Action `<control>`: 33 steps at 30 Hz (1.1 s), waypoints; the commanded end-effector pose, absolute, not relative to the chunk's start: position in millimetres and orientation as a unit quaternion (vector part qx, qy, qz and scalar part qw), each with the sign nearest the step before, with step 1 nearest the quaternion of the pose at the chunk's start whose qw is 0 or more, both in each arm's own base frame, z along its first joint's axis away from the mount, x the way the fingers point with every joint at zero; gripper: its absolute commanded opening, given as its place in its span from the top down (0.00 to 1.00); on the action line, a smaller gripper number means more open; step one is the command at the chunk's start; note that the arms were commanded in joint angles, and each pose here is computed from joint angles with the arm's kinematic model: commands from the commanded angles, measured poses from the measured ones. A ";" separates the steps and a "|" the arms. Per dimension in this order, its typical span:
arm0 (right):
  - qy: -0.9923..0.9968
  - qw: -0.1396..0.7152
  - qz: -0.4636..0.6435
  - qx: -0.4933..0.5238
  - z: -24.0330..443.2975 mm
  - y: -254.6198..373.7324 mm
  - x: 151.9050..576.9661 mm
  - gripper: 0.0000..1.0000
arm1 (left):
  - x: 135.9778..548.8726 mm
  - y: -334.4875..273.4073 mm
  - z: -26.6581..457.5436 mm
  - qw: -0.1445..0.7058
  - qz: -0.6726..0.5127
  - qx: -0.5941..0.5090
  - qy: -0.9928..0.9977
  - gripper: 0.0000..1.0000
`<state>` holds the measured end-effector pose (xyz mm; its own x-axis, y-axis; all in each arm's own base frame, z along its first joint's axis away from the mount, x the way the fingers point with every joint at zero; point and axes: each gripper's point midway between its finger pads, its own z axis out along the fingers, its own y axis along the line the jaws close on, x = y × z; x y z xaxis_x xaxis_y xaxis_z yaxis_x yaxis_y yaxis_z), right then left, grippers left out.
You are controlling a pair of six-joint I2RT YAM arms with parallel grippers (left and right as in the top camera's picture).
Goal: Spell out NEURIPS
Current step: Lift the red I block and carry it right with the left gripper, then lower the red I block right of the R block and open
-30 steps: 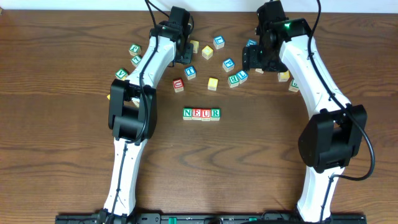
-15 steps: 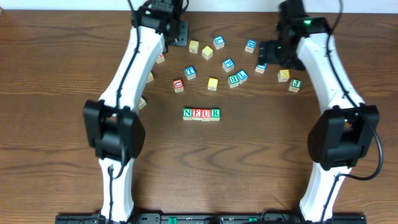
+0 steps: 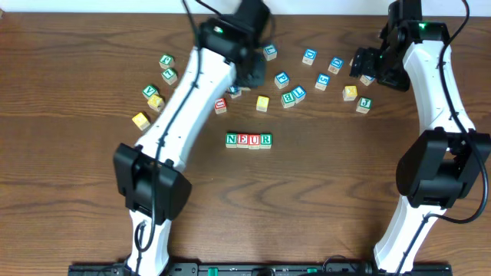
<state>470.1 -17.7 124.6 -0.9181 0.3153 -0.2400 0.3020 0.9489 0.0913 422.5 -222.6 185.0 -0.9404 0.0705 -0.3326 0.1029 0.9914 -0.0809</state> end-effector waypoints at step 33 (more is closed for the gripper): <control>0.984 0.110 0.026 0.135 124.6 -17.8 463.5 0.04 | 352.3 -320.1 41.2 0.061 -0.010 0.057 0.996 0.69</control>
